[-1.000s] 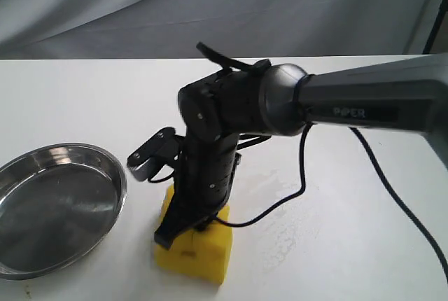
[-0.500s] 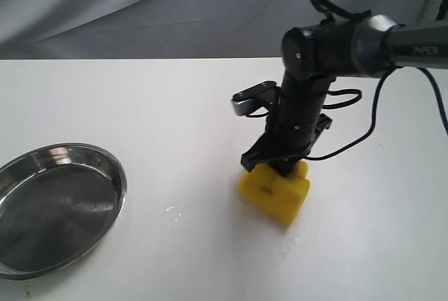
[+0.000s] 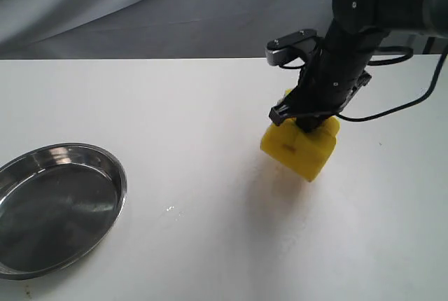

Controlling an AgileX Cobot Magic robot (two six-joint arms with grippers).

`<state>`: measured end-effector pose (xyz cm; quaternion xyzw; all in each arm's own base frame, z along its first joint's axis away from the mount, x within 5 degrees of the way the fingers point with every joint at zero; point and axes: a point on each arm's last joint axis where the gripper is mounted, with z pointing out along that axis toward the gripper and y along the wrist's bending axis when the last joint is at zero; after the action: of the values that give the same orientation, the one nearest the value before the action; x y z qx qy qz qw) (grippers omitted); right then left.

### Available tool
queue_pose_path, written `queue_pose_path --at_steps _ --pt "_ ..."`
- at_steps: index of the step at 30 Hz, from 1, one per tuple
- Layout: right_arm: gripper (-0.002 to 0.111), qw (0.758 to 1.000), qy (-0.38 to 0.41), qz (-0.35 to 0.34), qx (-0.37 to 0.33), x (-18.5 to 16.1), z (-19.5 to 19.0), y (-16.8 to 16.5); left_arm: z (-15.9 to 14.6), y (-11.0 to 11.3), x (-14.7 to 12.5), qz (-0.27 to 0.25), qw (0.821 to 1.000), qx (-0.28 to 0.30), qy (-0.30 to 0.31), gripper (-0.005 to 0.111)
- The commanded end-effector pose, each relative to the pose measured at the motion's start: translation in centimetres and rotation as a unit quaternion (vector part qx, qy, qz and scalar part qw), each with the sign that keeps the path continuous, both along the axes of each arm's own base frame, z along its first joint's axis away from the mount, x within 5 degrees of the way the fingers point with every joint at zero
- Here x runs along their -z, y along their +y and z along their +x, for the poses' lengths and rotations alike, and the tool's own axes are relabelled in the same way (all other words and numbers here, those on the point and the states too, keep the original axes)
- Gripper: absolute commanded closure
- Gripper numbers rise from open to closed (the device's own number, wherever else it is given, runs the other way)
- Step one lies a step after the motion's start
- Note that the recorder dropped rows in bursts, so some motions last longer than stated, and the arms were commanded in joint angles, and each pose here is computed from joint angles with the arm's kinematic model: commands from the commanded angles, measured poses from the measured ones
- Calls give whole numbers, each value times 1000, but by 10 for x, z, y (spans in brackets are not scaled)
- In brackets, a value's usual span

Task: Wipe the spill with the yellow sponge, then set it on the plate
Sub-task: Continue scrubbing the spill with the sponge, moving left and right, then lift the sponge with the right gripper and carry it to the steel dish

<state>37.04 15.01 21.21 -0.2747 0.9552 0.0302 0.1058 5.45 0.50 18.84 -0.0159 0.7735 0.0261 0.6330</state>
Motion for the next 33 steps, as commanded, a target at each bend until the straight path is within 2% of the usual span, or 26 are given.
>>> queue_pose_path --at_steps 1,6,11,15,18,22,24,33 --pt "108 999 -33 17 7 -20 -2 -3 0 0 1 -3 1000 2 -3 107" --pt "108 999 -29 12 -1 -5 -2 -3 0 0 1 -3 1000 2 -3 107" --pt "108 999 -27 -19 2 32 4 -6 0 0 1 -3 1000 2 -3 107" --pt "108 999 6 -34 18 59 6 -6 0 0 1 -3 1000 2 -3 107" --pt "108 998 66 5 9 75 0 4 0 0 1 -3 1000 2 -3 107" --pt "108 981 138 125 -50 85 -13 31 0 0 1 -3 1000 2 -3 107" --pt "108 973 149 157 -80 83 -20 44 0 0 1 -3 1000 2 -3 107" --pt "108 959 171 166 -152 79 -55 96 0 0 1 -3 1000 2 -3 107"
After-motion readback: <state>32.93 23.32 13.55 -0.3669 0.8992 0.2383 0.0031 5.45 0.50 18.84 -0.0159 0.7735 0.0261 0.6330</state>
